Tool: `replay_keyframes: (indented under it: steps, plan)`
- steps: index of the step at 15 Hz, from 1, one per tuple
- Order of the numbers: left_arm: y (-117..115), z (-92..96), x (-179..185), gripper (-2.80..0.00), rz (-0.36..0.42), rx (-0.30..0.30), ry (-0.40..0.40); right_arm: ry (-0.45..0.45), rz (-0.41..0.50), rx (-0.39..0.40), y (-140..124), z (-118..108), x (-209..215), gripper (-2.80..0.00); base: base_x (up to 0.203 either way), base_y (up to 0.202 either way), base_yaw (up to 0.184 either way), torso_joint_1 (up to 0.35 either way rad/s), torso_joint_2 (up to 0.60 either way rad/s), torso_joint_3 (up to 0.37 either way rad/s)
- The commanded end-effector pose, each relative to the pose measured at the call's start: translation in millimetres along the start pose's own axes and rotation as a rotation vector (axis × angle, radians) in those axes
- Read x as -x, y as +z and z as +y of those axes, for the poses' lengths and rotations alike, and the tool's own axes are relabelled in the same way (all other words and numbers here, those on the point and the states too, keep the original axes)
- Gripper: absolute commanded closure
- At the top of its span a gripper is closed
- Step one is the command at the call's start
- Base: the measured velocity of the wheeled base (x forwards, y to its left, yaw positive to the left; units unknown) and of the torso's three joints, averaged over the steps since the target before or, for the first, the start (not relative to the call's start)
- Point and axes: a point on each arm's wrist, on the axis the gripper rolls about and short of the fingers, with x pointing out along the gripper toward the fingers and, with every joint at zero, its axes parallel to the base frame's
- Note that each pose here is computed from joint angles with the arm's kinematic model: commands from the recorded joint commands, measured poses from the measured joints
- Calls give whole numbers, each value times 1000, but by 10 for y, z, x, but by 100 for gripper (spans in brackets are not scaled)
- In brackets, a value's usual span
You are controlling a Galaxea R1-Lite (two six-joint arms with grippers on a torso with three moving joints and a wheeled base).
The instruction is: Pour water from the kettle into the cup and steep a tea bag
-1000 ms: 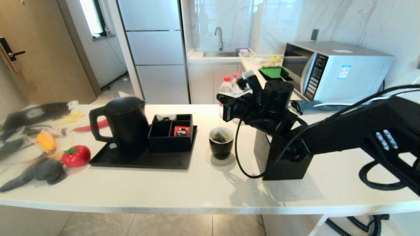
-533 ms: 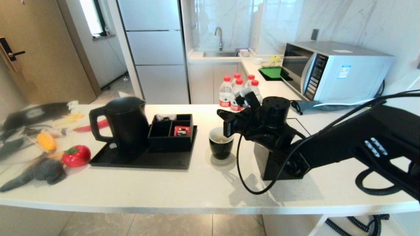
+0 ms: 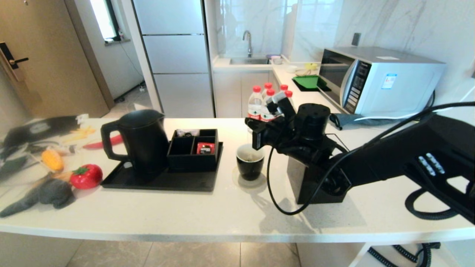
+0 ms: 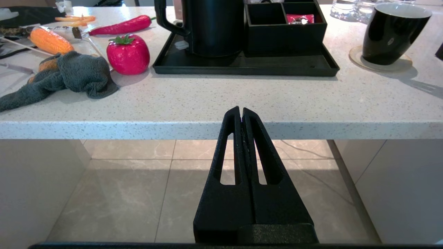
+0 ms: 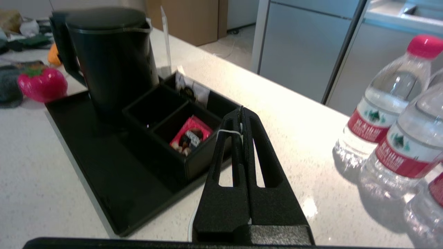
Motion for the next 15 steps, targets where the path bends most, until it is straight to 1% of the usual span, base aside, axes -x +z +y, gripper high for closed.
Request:
replay_keyframes:
  steps: [1, 4, 7, 11, 15]
  plan:
    - [0, 0, 0, 0, -1, 0, 0, -2, -49, 9, 186, -14, 11, 0, 0, 0, 0, 0, 0, 0]
    - [0, 0, 0, 0, -1, 0, 0, -5, -85, 15, 405, -23, 37, 0, 0, 0, 0, 0, 0, 0]
    - [0, 0, 0, 0, -1, 0, 0, -5, -94, 17, 448, -21, 58, 0, 0, 0, 0, 0, 0, 0]
    - [0, 0, 0, 0, -1, 0, 0, -4, -72, 14, 331, -20, 25, 0, 0, 0, 0, 0, 0, 0]
    - [0, 0, 0, 0, -1, 0, 0, 1, -20, 5, 105, -4, 8, 0, 0, 0, 0, 0, 0, 0]
